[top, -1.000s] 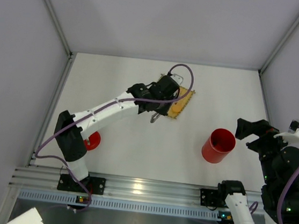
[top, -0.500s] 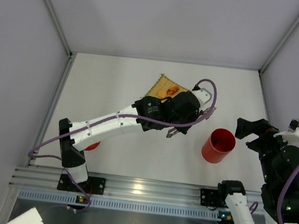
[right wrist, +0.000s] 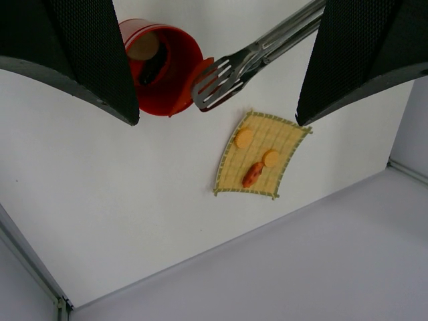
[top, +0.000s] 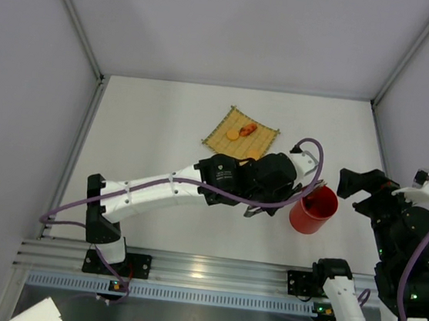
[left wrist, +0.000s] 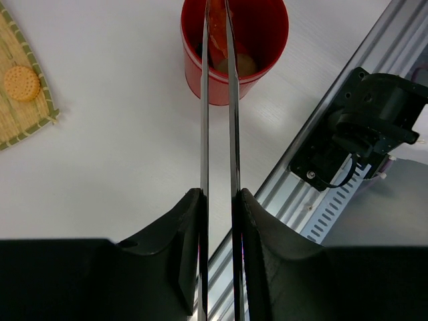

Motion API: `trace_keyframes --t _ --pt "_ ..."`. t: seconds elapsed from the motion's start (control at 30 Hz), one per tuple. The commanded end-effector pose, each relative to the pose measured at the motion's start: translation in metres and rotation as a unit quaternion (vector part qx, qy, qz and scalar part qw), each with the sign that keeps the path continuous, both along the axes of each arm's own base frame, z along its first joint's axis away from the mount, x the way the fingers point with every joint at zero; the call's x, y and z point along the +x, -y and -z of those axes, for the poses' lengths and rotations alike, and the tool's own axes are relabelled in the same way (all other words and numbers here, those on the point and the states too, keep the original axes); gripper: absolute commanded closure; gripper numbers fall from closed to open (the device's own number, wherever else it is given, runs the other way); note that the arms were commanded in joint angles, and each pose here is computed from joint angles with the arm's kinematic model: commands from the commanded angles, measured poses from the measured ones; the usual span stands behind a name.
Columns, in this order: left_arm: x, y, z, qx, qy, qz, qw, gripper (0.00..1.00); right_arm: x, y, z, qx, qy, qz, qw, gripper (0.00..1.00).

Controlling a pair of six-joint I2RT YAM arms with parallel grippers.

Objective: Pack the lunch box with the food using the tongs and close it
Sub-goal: Place the fake food in the packing box.

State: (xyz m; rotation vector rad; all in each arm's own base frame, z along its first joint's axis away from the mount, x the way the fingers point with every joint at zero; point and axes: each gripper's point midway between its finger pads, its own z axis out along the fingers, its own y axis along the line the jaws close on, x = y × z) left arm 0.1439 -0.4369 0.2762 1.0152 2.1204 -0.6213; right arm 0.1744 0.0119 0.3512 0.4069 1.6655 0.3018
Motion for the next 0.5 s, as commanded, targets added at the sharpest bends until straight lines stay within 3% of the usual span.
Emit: trace_keyframes --t 0.0,0.47 --pt "-0.007 0.006 -0.027 -0.046 0.003 0.007 0.999 0.68 -0.003 0.001 -0.013 0.003 0.014 0.002 1.000 0.01" --pt "-0.014 0.012 -0.013 -0.033 -0.007 0.022 0.999 0.57 -0.003 0.001 -0.006 0.005 0.009 0.003 1.000 0.01"
